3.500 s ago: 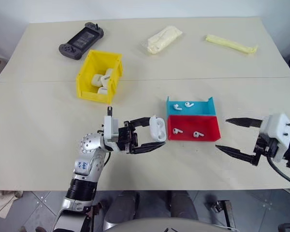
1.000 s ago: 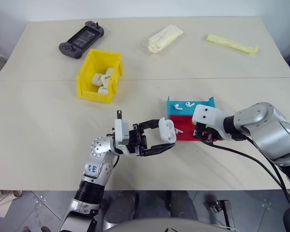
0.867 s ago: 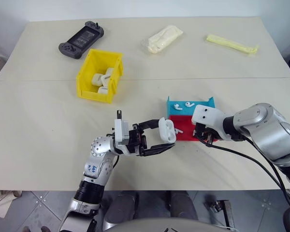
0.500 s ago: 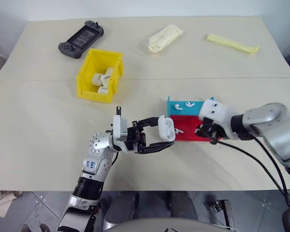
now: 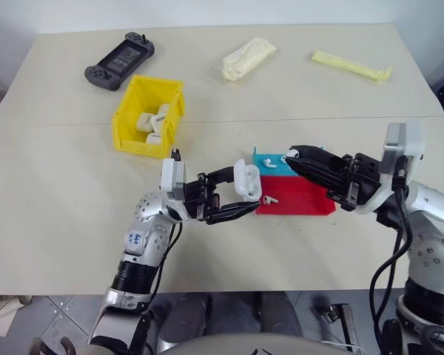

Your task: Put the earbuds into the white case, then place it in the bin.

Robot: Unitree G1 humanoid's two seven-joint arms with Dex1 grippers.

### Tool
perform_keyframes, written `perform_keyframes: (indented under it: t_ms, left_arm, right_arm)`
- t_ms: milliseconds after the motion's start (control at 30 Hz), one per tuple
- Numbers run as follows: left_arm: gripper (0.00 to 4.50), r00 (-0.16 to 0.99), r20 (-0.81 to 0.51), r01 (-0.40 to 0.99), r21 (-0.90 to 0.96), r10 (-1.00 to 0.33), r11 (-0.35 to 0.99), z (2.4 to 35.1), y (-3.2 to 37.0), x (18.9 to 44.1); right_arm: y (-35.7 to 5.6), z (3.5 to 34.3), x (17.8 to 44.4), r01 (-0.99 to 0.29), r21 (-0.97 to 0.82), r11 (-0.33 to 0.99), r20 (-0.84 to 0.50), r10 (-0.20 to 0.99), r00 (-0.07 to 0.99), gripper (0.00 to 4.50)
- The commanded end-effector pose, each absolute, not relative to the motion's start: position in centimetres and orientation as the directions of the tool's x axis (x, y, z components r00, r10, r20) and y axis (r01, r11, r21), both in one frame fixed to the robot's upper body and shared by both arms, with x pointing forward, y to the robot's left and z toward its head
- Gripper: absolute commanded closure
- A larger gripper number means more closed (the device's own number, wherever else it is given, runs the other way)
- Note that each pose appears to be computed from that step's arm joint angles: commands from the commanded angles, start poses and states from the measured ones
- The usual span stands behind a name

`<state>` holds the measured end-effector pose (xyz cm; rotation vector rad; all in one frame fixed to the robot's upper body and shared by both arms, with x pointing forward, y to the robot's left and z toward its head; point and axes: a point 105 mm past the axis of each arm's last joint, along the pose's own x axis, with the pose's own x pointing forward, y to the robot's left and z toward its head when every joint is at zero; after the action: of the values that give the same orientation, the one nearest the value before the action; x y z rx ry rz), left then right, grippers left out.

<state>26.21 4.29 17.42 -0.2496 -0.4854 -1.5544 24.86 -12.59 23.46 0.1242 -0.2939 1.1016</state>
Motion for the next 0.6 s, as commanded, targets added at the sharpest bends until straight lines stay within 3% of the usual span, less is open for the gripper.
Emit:
perform_keyframes:
  t_ms: [33,600]
  left_arm:
    - [1.71,-0.098,0.433,0.982,0.19,-0.896,-0.015,18.0,4.2,26.1]
    - [1.71,-0.133,0.419,0.983,0.17,-0.898,-0.067,18.4,3.9,25.8]
  right_arm:
    - [-11.8,24.6,23.5,-0.899,-0.056,0.435,0.397,0.836,0.379,4.01]
    - [-8.5,23.9,22.6,-0.92,-0.045,0.389,0.489,0.812,0.319,4.01]
